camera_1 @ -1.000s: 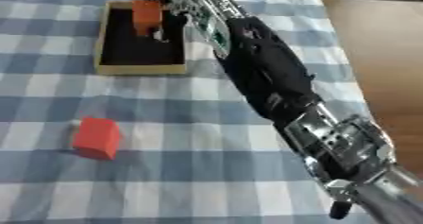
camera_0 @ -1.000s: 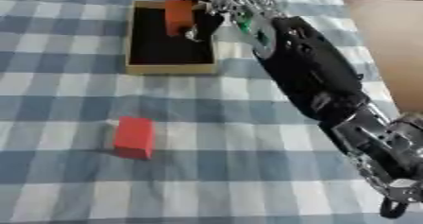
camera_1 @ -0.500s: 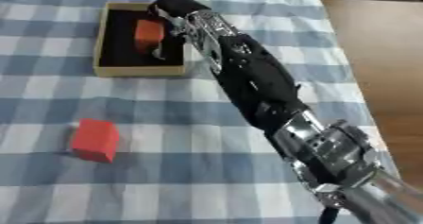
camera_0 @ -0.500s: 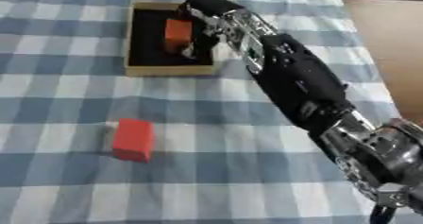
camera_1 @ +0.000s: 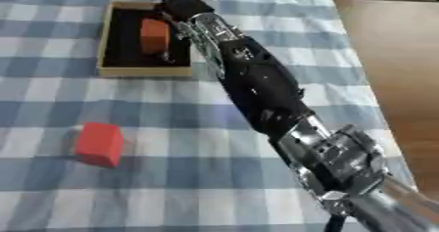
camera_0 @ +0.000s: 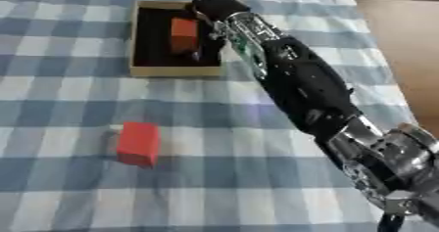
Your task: Pick up objects on the table and place them in the box.
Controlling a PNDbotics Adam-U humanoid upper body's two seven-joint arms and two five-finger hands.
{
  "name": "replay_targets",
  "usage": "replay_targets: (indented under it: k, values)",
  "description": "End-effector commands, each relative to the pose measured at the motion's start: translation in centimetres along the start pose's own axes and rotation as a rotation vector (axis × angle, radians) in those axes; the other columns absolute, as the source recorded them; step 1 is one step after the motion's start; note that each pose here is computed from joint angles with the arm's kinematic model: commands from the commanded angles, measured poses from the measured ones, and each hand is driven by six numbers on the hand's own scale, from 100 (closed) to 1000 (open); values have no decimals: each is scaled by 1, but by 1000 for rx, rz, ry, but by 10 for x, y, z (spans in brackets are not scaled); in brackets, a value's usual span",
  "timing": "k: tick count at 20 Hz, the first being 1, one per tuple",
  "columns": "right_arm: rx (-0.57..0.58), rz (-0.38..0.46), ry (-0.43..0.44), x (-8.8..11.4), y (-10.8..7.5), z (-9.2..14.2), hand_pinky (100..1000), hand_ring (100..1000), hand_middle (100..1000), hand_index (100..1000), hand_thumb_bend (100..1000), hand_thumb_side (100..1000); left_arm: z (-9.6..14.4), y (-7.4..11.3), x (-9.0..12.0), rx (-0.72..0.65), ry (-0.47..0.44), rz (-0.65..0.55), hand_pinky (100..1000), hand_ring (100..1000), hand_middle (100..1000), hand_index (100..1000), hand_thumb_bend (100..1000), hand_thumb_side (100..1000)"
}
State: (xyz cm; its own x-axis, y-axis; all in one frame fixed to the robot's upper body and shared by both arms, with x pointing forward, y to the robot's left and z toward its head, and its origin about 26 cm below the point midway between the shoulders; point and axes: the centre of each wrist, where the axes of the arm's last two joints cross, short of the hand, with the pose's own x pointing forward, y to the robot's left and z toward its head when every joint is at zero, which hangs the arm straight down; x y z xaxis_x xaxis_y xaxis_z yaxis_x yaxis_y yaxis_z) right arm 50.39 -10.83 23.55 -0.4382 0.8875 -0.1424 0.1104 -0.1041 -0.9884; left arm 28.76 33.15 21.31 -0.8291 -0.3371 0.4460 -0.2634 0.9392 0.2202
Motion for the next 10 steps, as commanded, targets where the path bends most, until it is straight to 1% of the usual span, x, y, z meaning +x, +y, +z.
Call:
replay_targets:
  k: [1,4,5,10]
  values:
    - [-74,4,6,-1,-28,1,851,855,631,824,567,281,-6,2,6,-7,-30,-4,738,639,644,785,100,859]
    - [-107,-18,4,-1,-42,4,853,850,619,822,540,294,-7,3,6,-8,-31,-4,738,639,644,785,100,859]
    - [-123,-31,2,-1,-48,6,854,846,610,820,508,302,-7,3,6,-9,-31,-5,738,639,644,785,100,858]
    - [-193,-76,-29,-4,-85,21,857,841,593,818,439,322,-10,3,8,-39,-38,-13,738,638,645,785,100,859]
